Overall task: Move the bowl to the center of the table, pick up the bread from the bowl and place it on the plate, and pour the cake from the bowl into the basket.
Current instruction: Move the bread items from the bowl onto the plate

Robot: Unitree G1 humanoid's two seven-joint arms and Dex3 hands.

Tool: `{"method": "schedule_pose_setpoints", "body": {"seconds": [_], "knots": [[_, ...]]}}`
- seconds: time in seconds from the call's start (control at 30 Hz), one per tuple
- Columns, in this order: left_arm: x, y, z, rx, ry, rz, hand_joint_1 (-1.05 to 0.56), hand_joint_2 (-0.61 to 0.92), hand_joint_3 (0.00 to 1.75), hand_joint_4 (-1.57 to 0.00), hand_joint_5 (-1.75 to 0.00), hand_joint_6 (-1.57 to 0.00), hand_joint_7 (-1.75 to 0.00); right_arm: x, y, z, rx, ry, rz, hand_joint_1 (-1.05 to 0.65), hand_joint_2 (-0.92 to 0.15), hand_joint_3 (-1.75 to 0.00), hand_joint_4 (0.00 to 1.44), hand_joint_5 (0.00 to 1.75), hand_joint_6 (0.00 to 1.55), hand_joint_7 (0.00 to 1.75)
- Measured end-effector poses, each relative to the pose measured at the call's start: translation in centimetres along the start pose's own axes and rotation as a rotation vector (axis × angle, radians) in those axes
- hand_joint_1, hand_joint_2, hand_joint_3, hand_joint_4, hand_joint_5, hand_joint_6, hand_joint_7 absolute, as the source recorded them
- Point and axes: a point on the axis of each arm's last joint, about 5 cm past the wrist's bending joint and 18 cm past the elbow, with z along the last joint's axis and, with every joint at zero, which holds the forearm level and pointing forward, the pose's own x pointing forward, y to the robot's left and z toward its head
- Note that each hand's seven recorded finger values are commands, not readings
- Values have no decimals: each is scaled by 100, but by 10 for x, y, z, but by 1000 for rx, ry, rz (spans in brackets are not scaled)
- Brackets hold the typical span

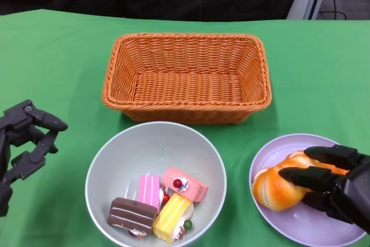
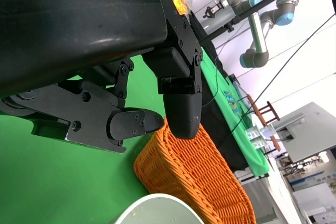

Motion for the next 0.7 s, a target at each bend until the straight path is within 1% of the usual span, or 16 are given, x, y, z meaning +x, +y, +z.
{"method": "schedule_pose_setpoints", "body": {"seconds": [0.07,0.17,0.27,0.33,0.5,0.6,0.7], "knots": [[0,0,0,1,-1,0,-5,88,50,-73,-153,-73,-118,0,-1,1,-2,12,-3,-9,-81,-1,81,4,94,0],[0,0,0,2,-1,-1,-5,88,50,-74,-153,-73,-118,-2,-3,3,12,34,1,-15,-81,-1,78,1,90,0],[0,1,0,2,-1,0,-6,88,51,-74,-153,-73,-119,-5,-4,3,22,59,8,-26,-79,0,73,0,86,0],[0,1,0,2,-1,0,-5,88,51,-73,-154,-74,-119,-6,-6,2,35,79,4,-31,-80,-1,68,0,79,0],[0,1,0,2,-2,0,-5,88,51,-73,-155,-73,-120,-6,-10,4,65,96,8,-41,-81,-1,58,0,70,0],[0,1,0,2,-2,1,-5,88,52,-73,-155,-73,-121,-5,-14,5,75,103,-1,-43,-82,-2,55,0,67,0],[0,1,0,2,-2,0,-5,88,52,-72,-155,-73,-121,-6,-15,6,89,111,-11,-46,-84,-3,53,0,64,0]]}}
